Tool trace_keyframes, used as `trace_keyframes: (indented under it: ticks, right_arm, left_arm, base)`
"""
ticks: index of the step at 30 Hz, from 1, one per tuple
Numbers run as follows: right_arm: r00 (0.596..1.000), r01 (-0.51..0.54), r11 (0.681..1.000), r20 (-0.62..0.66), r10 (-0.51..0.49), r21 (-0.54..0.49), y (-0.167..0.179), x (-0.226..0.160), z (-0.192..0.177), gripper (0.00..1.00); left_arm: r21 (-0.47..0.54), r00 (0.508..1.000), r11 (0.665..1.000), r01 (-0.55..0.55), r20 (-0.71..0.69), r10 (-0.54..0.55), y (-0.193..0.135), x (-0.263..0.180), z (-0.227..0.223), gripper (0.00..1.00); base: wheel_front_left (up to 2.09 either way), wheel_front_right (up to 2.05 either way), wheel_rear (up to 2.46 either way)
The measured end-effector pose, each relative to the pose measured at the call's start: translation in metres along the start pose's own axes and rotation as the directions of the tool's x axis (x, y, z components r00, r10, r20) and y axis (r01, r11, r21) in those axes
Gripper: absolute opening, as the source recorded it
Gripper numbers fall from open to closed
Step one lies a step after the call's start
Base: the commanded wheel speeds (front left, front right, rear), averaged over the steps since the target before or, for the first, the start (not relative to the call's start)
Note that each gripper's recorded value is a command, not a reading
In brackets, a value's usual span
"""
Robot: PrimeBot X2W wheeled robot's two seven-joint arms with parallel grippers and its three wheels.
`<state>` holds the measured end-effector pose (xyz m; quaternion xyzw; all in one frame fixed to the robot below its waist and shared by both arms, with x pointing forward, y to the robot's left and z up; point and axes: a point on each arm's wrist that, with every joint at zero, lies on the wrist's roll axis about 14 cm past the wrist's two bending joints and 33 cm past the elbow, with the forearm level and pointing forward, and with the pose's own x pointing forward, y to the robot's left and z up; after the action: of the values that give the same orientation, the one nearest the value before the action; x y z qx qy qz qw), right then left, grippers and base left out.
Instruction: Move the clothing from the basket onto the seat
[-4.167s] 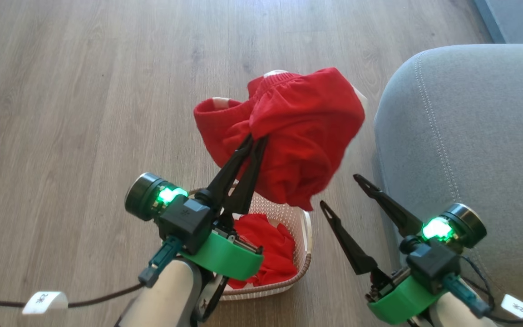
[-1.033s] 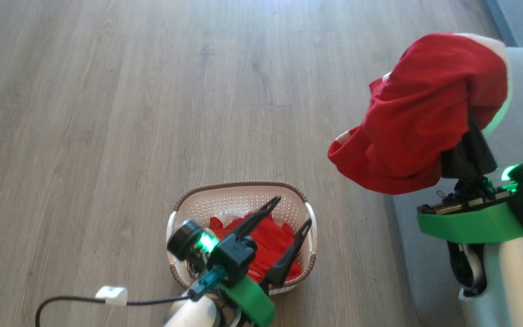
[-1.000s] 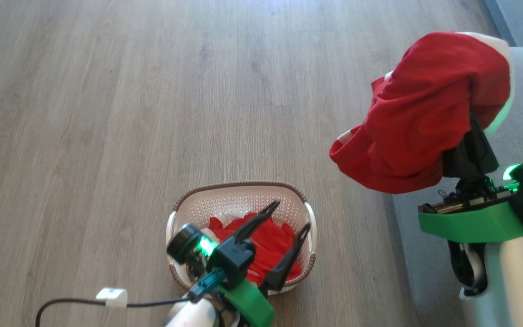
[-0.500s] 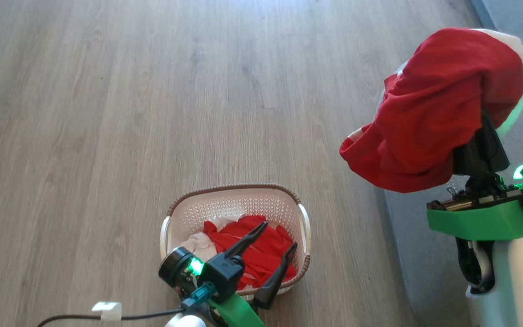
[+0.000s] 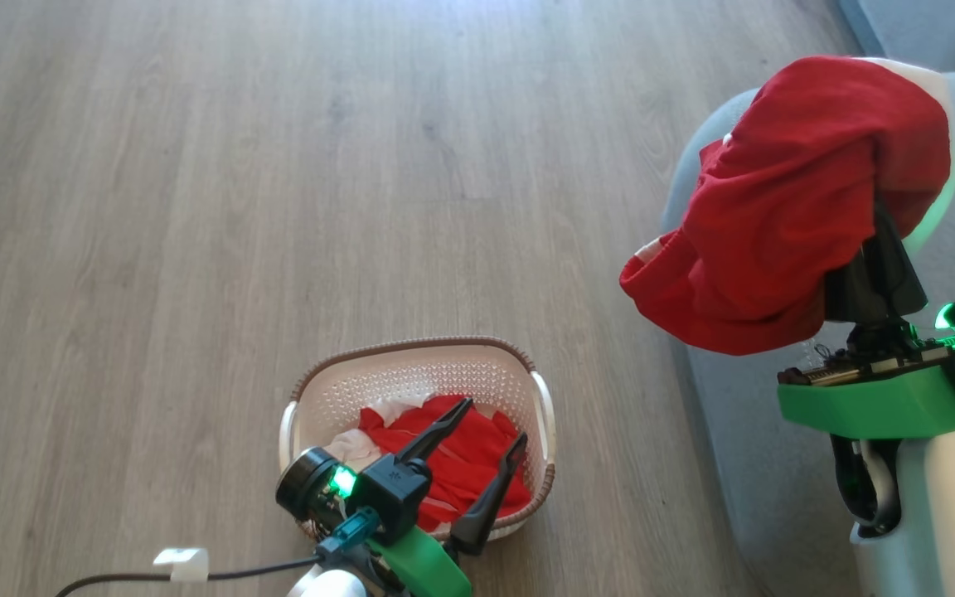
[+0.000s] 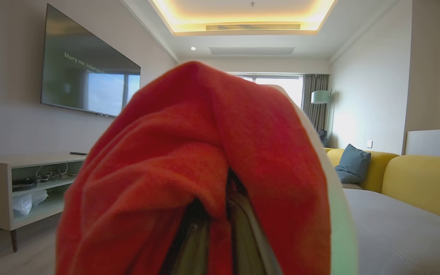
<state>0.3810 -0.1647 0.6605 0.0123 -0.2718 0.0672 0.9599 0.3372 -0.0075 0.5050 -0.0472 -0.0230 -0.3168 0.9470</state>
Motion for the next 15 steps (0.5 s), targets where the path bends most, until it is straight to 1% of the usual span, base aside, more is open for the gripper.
trace_keyframes:
  ticks: [8,15]
  right_arm:
    - [0.999,0.049,0.997,-0.018,-0.05,-0.061,-0.023,-0.01,0.0,0.0]
    - [0.988,0.147,0.981,-0.022,-0.151,-0.125,-0.059,-0.029,0.009,0.0]
  left_arm:
    - [-0.014,0.998,0.998,0.055,-0.014,-0.056,-0.013,0.01,-0.006,1.0]
    - [-0.03,0.99,0.99,0.14,-0.023,-0.14,-0.034,0.024,-0.011,1.0]
  base:
    - [0.0,0.0,0.0]
    - [0.0,0.0,0.0]
